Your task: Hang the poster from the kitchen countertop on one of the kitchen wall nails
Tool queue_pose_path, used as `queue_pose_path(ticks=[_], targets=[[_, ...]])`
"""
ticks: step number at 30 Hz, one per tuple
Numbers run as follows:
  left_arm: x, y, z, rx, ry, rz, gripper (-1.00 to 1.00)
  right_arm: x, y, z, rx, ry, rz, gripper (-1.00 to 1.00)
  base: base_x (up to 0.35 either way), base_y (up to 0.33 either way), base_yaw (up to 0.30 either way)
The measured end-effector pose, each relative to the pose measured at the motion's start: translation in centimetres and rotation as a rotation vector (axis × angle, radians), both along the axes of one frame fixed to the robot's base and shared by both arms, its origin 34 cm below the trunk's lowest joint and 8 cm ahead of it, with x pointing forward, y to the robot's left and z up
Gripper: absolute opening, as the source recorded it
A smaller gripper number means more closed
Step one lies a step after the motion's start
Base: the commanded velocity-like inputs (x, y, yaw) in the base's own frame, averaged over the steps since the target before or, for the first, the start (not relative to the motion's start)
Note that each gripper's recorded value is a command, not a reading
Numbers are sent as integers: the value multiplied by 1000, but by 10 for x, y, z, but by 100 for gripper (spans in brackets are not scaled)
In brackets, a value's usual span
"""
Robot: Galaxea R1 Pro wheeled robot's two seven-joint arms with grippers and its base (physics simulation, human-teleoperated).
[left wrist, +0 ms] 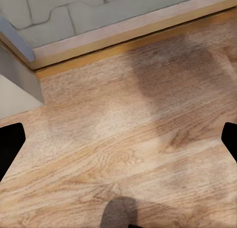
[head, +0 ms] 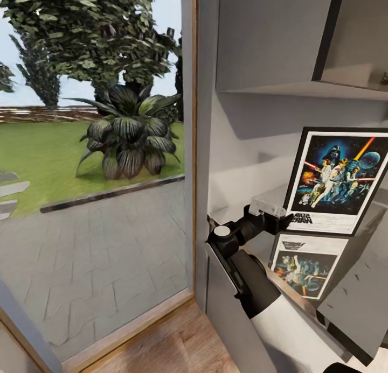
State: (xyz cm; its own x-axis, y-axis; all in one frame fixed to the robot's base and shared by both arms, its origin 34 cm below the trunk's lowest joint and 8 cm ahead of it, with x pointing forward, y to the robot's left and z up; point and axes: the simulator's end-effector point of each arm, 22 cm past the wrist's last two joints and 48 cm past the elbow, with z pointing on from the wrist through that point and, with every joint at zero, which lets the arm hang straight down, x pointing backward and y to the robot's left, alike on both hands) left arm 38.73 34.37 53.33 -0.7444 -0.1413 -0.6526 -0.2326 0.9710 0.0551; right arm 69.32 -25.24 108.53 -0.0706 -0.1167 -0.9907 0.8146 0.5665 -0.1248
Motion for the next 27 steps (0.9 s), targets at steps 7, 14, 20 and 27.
queue_pose_path(ticks=[7,14,20,27], targets=[[0,0,0,1,0,1,100,5,-2,-7,-18,30,-8,100,1,0,0],[0,1,0,1,0,2,100,20,-4,-14,-7,74,-5,100,0,0,0],[0,1,0,1,1,2,100,25,-7,-18,12,90,-7,100,1,-1,0],[0,1,0,2,2,2,100,25,-8,-18,15,91,-9,100,116,-124,0]])
